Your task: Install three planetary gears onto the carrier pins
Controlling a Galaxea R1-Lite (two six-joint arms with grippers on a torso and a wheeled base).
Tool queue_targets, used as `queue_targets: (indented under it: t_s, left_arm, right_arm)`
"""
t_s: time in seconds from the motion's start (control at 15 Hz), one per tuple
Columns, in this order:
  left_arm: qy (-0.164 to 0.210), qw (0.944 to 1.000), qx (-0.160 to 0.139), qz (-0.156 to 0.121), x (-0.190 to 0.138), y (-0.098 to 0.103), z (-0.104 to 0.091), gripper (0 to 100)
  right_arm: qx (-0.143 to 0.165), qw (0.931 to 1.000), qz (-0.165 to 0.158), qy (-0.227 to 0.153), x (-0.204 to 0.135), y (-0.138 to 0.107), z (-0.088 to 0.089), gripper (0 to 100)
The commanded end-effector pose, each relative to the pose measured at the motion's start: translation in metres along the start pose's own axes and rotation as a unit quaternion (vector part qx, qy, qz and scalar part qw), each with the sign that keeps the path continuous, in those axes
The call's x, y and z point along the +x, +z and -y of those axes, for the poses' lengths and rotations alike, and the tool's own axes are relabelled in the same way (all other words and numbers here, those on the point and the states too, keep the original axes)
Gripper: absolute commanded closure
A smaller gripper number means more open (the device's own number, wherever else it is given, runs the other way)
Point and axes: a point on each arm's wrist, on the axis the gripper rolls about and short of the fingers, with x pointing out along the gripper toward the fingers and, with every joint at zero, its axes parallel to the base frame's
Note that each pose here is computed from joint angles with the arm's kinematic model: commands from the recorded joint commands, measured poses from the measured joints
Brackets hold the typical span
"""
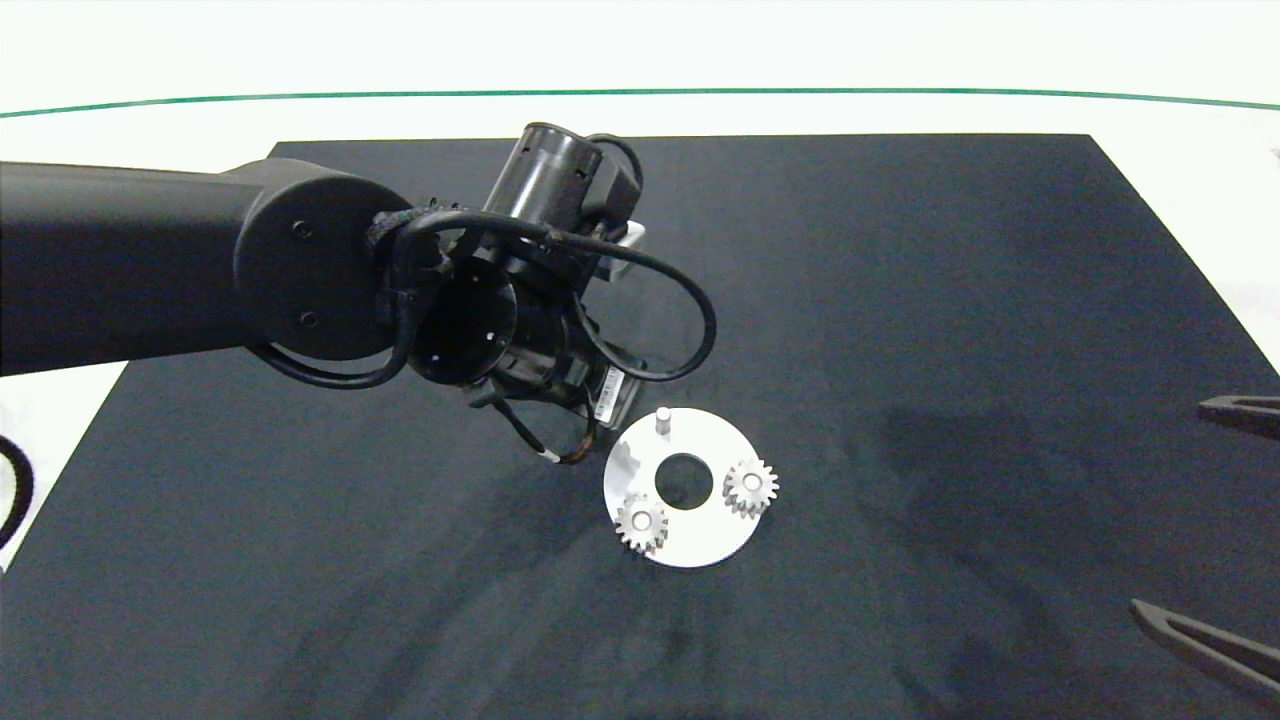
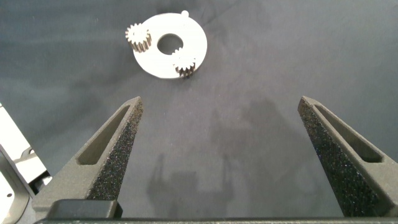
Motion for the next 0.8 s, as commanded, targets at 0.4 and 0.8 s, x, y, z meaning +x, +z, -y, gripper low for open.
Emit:
queue_targets:
  t_s: [0.4,0.8]
  left_arm:
    - [-0.04,0.9971,0.062,0.021,0.01,0.014,0.048,81]
    - [-0.033,0.997,0.07,0.0,0.015,0.01,0.042,81]
  right_arm:
    - [-0.007,0.9999,0.014,-0.002,-0.008,0.001,0.0,0]
    - [-0.007,0.9999,0.014,-0.002,-0.008,0.001,0.0,0]
